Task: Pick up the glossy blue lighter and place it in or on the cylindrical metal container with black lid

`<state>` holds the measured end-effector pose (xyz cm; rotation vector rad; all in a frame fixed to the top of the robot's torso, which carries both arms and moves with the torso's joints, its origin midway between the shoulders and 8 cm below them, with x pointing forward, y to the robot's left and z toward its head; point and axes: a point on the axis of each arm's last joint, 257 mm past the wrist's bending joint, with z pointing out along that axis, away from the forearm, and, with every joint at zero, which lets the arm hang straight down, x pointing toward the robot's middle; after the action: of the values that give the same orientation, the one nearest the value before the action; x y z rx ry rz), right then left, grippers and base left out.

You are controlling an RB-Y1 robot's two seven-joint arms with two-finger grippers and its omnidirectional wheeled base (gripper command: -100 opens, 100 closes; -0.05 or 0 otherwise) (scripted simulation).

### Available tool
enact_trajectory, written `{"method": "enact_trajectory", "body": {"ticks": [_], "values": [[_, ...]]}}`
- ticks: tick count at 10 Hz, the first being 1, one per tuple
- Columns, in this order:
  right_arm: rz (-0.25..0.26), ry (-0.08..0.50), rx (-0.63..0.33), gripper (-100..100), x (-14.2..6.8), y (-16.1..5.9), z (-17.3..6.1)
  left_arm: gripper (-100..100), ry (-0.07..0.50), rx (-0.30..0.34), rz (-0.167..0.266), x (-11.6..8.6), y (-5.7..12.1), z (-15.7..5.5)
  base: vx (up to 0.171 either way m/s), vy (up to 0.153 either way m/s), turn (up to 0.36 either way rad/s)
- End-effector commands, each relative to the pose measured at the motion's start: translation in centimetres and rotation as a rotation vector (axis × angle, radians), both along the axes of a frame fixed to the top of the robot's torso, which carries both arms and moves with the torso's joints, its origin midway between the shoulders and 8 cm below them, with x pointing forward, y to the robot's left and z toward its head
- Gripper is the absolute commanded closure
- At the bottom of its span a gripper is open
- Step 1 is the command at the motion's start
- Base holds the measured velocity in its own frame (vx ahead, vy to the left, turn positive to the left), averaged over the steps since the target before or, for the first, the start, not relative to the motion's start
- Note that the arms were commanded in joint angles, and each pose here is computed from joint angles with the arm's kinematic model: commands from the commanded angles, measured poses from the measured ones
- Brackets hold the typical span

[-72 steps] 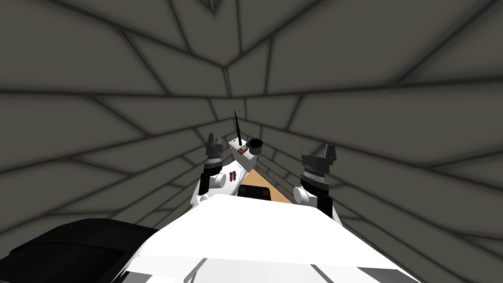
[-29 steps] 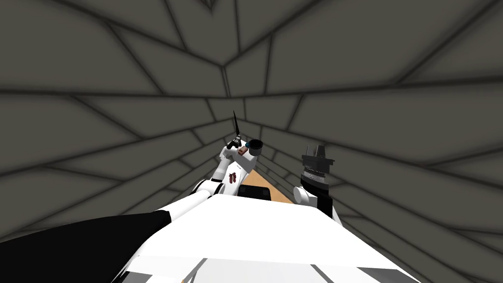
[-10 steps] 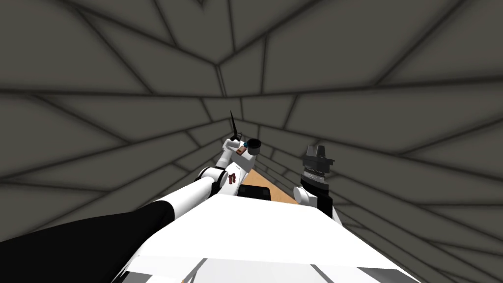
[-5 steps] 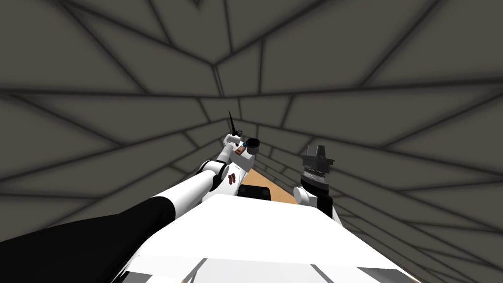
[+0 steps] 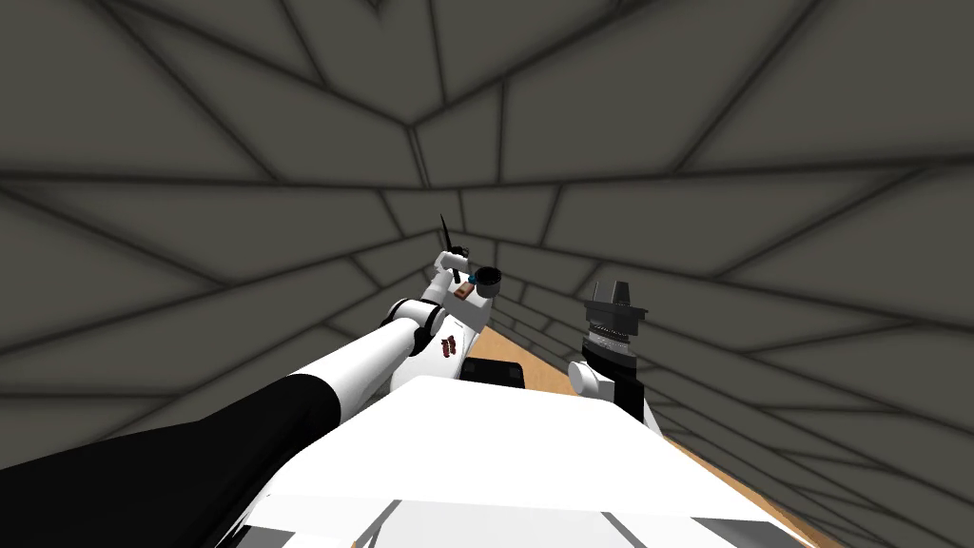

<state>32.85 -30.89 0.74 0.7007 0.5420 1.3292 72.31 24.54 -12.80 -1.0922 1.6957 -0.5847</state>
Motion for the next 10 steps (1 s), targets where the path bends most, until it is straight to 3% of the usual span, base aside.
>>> {"method": "enact_trajectory", "body": {"ticks": [1, 6, 10], "values": [[0.0, 0.0, 0.0, 0, 0.0, 0.0, 0.0, -100, 0.035, 0.009, 0.013, 0.3, 0.03, 0.37, -0.012, 0.011, -0.038], [0.0, 0.0, 0.0, 0, 0.0, 0.0, 0.0, -100, 0.138, 0.023, 0.045, 0.42, -0.15, 0.62, -0.016, 0.013, -0.052], [0.0, 0.0, 0.0, 0, 0.0, 0.0, 0.0, -100, 0.138, 0.023, 0.045, 0.42, -0.15, 0.62, 0.0, 0.0, -0.001]]}}
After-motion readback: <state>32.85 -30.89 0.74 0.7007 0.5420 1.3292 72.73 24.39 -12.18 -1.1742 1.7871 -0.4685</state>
